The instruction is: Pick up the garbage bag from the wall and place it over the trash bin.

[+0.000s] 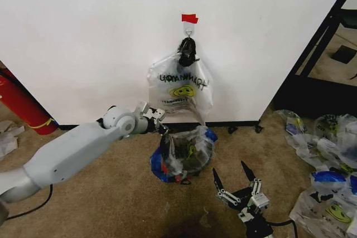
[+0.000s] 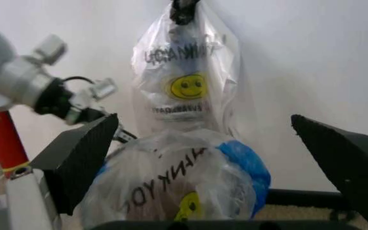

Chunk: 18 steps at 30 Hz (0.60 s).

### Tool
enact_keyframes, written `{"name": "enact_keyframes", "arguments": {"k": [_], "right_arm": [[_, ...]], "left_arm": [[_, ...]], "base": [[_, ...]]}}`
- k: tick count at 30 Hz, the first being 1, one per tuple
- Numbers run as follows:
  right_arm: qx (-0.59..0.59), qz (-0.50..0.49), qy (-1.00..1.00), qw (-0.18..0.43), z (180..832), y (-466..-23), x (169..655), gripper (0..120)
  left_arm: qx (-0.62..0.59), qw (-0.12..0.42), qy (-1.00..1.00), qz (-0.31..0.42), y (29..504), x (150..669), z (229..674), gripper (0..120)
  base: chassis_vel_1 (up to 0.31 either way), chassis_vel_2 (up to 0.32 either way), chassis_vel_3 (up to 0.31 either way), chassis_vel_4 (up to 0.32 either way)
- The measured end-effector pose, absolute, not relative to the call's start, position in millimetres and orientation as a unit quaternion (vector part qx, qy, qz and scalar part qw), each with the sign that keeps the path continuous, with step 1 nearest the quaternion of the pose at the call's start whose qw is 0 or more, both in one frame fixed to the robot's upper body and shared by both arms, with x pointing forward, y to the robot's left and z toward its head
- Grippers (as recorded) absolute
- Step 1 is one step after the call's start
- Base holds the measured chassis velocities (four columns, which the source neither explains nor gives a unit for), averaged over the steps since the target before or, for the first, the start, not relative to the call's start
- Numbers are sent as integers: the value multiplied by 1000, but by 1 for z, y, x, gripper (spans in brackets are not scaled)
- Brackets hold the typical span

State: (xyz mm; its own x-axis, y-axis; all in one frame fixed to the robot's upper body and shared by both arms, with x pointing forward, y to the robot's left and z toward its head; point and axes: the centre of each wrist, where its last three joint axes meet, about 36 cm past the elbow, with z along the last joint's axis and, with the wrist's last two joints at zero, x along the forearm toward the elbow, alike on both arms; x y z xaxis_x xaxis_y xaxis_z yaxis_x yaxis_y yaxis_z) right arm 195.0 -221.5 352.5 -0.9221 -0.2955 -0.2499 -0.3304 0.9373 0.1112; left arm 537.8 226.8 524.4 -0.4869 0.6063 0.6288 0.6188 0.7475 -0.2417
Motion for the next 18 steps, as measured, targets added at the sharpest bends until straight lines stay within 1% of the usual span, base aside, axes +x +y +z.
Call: {"name": "enact_keyframes", "arguments": {"k": [2, 7, 8, 9, 14, 18], "right_arm": [[-159, 76, 978, 115, 353, -222, 196, 100], [-151, 82, 979, 111, 355, -220, 201, 100], [-151, 82, 979, 111, 355, -220, 201, 100], [-148, 82, 979, 110, 356, -220, 202, 100], [-137, 81, 981, 106, 362, -221, 208, 100], [-133, 79, 982, 105, 364, -222, 211, 100]], "left_arm": [[-351, 360, -865, 0, 229, 532, 525, 2], [-279, 355, -888, 87, 247, 489, 542, 2], [-279, 355, -888, 87, 247, 489, 542, 2], [-264, 355, -891, 100, 251, 478, 543, 2], [-216, 362, -899, 122, 271, 437, 533, 2], [-203, 363, -899, 135, 269, 431, 525, 2]], "base": [[0, 0, 0, 0], [0, 0, 0, 0], [0, 0, 0, 0], [0, 0, 0, 0], [0, 0, 0, 0], [0, 0, 0, 0]]}}
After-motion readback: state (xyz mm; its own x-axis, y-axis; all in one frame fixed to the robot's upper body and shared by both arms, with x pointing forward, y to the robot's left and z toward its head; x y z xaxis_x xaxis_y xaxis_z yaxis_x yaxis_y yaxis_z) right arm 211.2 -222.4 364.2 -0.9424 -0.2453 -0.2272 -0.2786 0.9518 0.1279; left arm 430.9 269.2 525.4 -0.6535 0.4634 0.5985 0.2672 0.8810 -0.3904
